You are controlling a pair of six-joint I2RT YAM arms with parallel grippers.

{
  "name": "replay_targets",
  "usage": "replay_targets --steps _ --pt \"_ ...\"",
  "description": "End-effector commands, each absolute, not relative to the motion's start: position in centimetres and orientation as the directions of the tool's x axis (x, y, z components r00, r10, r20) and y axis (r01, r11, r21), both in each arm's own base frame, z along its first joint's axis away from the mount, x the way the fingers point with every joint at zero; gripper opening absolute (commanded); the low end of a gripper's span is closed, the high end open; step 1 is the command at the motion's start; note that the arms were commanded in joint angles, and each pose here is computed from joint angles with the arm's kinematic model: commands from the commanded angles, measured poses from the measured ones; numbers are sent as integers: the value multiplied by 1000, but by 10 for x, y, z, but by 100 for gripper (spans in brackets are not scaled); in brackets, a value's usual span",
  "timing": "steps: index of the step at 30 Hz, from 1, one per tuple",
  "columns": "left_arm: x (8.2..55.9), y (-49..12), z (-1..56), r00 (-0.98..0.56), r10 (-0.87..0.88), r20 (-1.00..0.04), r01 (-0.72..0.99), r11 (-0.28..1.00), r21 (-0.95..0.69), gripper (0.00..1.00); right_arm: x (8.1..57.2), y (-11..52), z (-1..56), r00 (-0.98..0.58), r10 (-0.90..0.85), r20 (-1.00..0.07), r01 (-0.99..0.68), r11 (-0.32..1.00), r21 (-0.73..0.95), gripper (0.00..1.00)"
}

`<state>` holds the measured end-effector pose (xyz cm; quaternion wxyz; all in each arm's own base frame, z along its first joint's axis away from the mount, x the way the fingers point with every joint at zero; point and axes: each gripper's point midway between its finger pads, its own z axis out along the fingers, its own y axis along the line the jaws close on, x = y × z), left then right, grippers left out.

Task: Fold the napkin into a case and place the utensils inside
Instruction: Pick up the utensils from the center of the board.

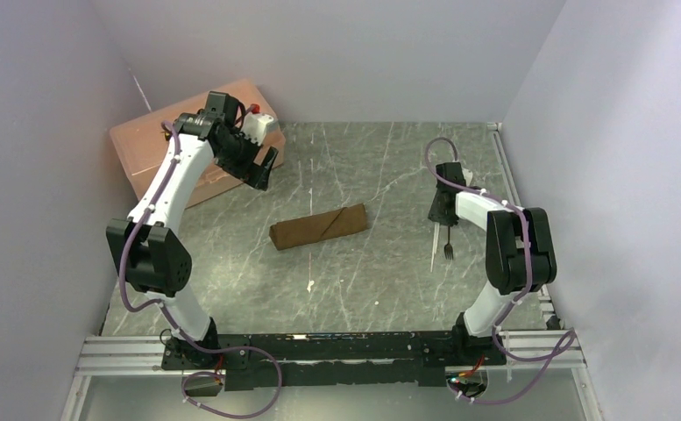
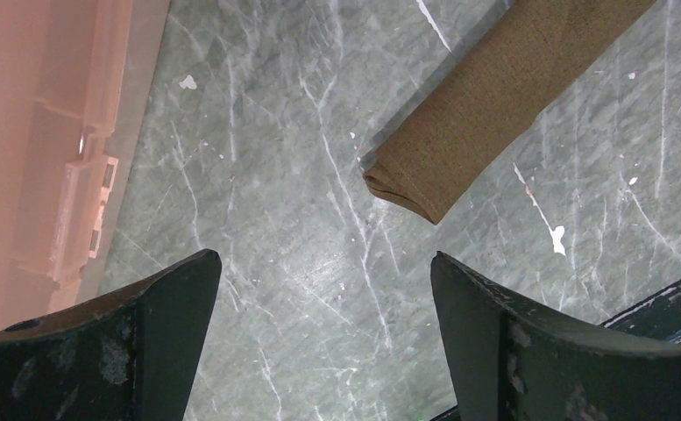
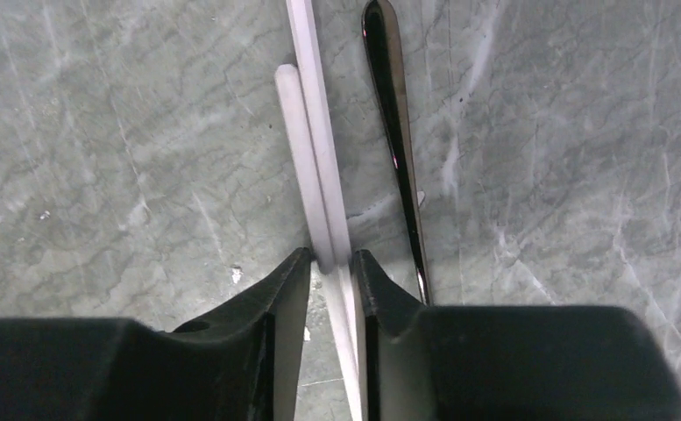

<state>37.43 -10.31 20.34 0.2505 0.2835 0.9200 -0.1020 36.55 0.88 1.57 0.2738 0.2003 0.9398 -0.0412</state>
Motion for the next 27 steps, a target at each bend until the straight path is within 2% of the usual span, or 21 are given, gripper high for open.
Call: replay_targets --steps 1,9,14,19,22,23,27 --pt "376 -111 219 -684 447 -576 581 811 -60 95 379 16 28 -763 360 -537 384 921 71 24" --pt "375 -116 216 -682 433 -590 586 806 -86 95 388 37 49 -754 346 -558 334 934 129 7" --pt "375 -116 207 -687 449 -572 596 798 -90 95 389 34 53 -748 347 -566 343 932 118 5" --pt "374 -118 206 -687 442 -577 598 795 -102 95 387 39 44 -770 339 -540 326 937 124 10" --pt "372 -119 205 -689 440 -576 599 793 -112 95 385 41 33 -794 331 -510 319 941 114 29" --pt "371 -119 204 -690 442 -573 601 791 -113 95 384 41 31 -795 331 -508 319 941 114 32" --pt "372 -115 201 -685 464 -562 607 790 -89 95 380 40 28 -795 327 -510 316 942 111 34"
